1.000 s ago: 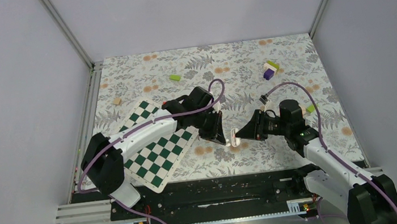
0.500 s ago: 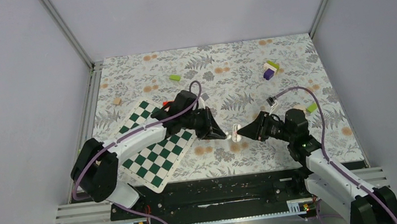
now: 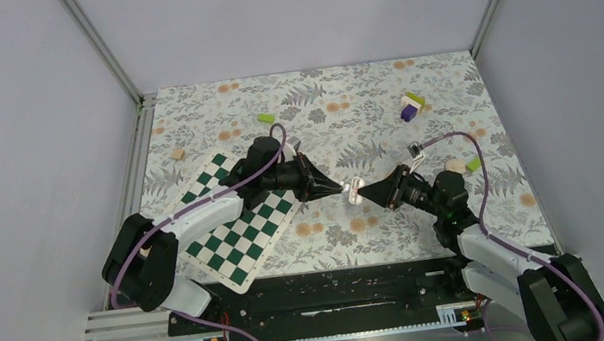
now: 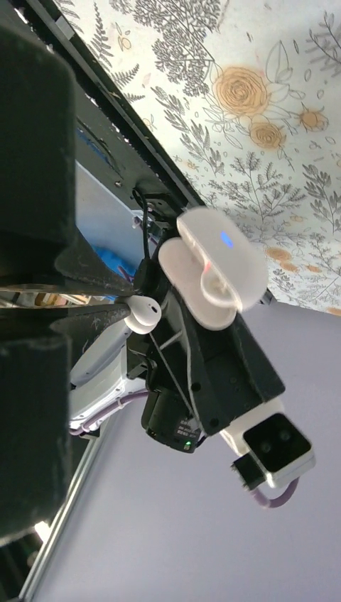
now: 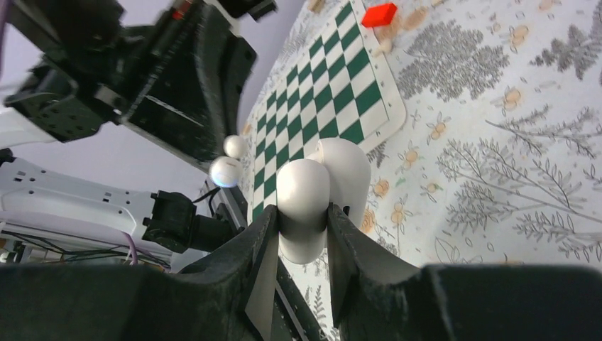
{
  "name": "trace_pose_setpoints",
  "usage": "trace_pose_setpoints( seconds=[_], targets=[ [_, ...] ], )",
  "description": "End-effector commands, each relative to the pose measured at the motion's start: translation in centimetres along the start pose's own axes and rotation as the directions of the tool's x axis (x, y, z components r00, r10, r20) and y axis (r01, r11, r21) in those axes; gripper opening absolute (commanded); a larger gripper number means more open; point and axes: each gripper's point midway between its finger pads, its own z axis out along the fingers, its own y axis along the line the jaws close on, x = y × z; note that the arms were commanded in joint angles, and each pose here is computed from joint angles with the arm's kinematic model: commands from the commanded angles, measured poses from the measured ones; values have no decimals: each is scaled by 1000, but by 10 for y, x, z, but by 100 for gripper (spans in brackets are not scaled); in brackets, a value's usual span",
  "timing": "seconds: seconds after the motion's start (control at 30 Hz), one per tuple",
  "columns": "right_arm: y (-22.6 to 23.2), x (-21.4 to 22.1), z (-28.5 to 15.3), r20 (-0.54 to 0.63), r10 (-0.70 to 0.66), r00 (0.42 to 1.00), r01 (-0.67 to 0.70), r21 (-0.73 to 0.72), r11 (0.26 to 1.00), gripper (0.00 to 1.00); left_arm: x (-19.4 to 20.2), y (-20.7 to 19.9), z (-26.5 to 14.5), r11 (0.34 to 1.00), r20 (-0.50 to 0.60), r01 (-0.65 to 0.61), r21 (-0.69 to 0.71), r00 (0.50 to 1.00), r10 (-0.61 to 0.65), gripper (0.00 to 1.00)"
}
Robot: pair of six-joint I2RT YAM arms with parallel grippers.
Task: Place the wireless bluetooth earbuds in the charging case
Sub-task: Insert the right earbud into the right side groove of the charging case.
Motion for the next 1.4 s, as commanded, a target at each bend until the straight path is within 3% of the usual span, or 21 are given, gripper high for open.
trace_pose_setpoints(
  seconds=[0.0,0.13,0.23,0.4,0.57,0.67,0.7,0.77,0.9,1.1,1.17,1.23,1.37],
  targets=[
    [28,-23,1,97,-80,992,89,-93,992,0,-4,-18,-11,996,7,15,87,1000,-16,0],
    [31,-20,-3,78,-79,994,87,-93,992,0,-7,-23,-14,981,42,-171,88,985,168,0],
    [32,-16,-7,57,-63,996,67,-73,995,0,-8,-33,-19,901,55,-430,64,903,427,0],
    [30,-7,-11,-57,65,996,-63,34,997,0,-16,-25,-38,649,-6,-754,-103,653,758,0],
    [48,11,-17,-241,226,944,-216,70,974,0,-22,-20,-49,413,-83,-889,-199,435,897,0],
    [60,12,-21,-307,255,917,-244,75,967,0,-20,-18,-49,227,-132,-944,-238,263,956,0],
    [61,13,-22,-321,273,907,-255,96,962,0,-20,-20,-50,135,-142,-959,-251,175,974,0],
    [68,11,-23,-350,289,891,-272,97,957,0,-22,-28,-51,4,-132,-957,-289,44,990,0],
    [81,1,-20,-374,299,878,-285,92,954,0,-26,-54,-58,-197,-69,-927,-319,-185,980,0],
    [87,-7,-11,-413,337,846,-329,93,940,0,-20,-85,-70,-477,17,-816,-328,-510,860,0],
    [96,-11,-8,-434,347,832,-359,56,932,0,-17,-91,-68,-543,32,-778,-315,-581,813,0],
    [105,-19,-3,-434,344,832,-376,14,927,0,-17,-95,-65,-580,33,-756,-302,-616,787,0],
    [107,-25,1,-452,399,798,-415,67,907,0,-13,-103,-63,-679,42,-676,-287,-716,696,0]
  ],
)
